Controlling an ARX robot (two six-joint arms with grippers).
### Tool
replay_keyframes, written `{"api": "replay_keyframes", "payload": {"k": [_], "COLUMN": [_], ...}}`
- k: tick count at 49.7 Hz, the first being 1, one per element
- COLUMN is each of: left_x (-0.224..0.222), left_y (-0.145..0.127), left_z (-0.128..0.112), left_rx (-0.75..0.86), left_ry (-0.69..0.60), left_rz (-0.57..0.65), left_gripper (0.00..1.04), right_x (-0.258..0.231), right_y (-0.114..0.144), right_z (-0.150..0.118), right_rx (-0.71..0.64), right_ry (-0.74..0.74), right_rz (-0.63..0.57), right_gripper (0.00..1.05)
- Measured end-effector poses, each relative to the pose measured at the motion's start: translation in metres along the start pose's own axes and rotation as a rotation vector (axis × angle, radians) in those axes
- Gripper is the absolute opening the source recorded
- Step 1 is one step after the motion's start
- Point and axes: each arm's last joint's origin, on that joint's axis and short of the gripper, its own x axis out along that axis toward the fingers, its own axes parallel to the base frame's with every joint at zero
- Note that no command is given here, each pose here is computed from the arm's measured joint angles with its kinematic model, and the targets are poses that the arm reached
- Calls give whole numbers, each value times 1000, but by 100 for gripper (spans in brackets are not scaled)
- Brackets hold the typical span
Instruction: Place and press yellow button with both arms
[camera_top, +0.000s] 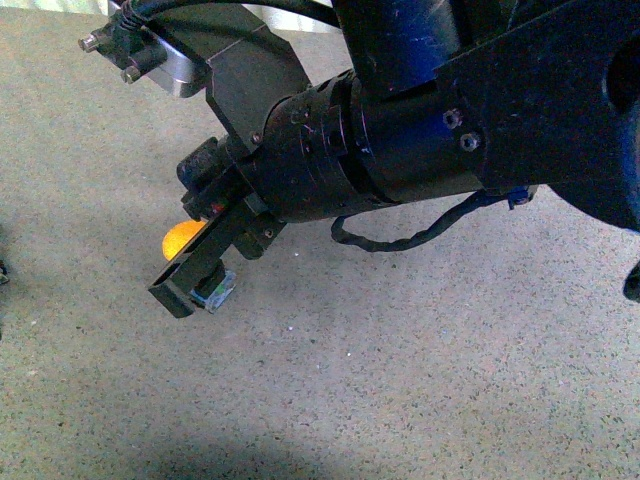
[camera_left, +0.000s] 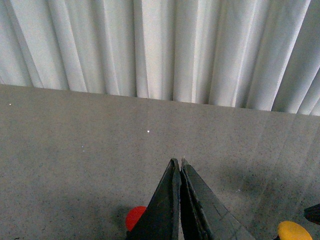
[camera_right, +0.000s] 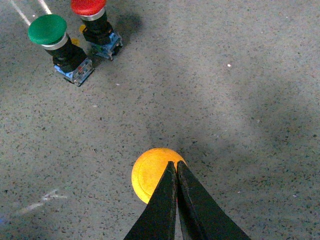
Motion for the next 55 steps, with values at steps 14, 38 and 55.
{"api": "replay_keyframes", "payload": {"k": [14,38,55], "left_x": [-8,-13,-13], "left_y": [0,0,0], "left_z": [-4,-4,-4], "left_rx": [0,0,0], "left_ry": [31,18,18], "left_rz": [-1,1,1], "left_gripper": [1,1,1], "right_x": [7,16,9], "right_y": [1,3,-4], "right_z": [-4,-14,-8], "right_rx": [10,31,89], "right_ry": [38,97,51], "right_rz": [8,16,-3], "right_gripper": [1,1,1]}}
